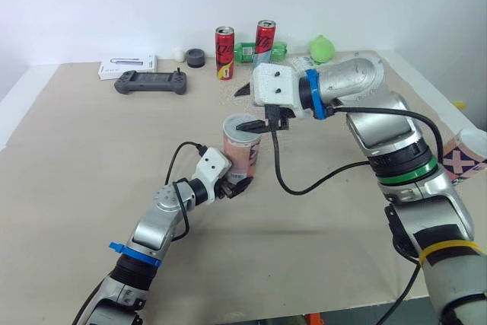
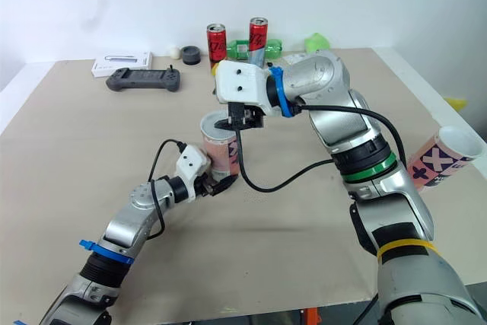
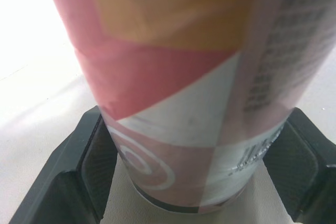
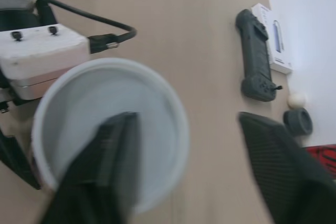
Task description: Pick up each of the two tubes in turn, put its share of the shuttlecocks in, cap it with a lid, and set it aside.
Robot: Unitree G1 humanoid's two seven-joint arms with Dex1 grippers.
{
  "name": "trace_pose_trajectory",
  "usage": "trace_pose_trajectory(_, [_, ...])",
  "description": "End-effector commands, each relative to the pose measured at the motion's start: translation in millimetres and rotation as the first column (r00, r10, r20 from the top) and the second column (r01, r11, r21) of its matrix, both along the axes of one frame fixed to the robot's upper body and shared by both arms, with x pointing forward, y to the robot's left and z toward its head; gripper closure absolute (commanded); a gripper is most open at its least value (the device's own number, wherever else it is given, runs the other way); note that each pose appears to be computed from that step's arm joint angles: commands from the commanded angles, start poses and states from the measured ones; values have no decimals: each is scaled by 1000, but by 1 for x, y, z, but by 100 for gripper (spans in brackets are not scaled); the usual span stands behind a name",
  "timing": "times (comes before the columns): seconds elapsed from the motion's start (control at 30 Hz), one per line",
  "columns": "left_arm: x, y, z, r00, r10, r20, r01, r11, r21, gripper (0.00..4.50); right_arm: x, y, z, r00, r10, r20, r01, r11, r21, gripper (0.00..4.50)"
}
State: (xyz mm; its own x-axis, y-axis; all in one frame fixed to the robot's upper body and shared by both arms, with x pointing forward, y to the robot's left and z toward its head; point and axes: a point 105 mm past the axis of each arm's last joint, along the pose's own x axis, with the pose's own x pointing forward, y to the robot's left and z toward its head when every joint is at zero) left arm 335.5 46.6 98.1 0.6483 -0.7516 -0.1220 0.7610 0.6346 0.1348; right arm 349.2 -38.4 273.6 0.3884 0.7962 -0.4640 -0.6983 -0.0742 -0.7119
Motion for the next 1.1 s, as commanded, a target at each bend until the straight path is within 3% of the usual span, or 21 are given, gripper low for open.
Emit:
trace_pose_trajectory(0.03, [0, 5, -12, 999, 20, -41, -19, 1000, 25, 79, -1, 0, 12, 1000, 0, -2, 0, 1000, 22, 8])
trace_pose_trajectory(0.13, [0, 5, -12, 999, 19, -41, -18, 1000, 25, 79, -8, 1, 35, 999, 28, 21, -29, 997, 73, 8])
trace_pose_trajectory(0.23, [0, 5, -12, 999, 19, -41, -18, 1000, 24, 79, -21, 1, 47, 997, 72, 3, -72, 993, 90, 94])
trace_pose_trajectory(0.27, [0, 5, -11, 999, 19, -40, -18, 1000, 24, 79, -24, 0, 46, 996, 83, -11, -82, 993, 80, 127])
trace_pose_trajectory(0.47, [1, 5, -11, 999, 20, -35, -19, 1000, 23, 79, -21, -2, 18, 993, 75, -88, -77, 997, -20, 419])
trace_pose_trajectory(0.5, [1, 5, -10, 999, 21, -34, -20, 1000, 23, 79, -19, -1, 14, 993, 70, -90, -72, 997, -28, 446])
trace_pose_trajectory(0.67, [1, 5, -9, 999, 24, -29, -24, 999, 21, 79, -7, 0, -20, 991, 30, -132, -44, 993, -108, 446])
trace_pose_trajectory(0.87, [0, 6, -8, 999, 31, -25, -31, 999, 19, 79, -16, -2, -66, 968, 38, -249, -99, 966, -238, 446])
trace_pose_trajectory(1.1, [0, 3, -7, 999, 28, -24, -28, 1000, 14, 79, -18, -2, -93, 950, 37, -310, -126, 954, -271, 446])
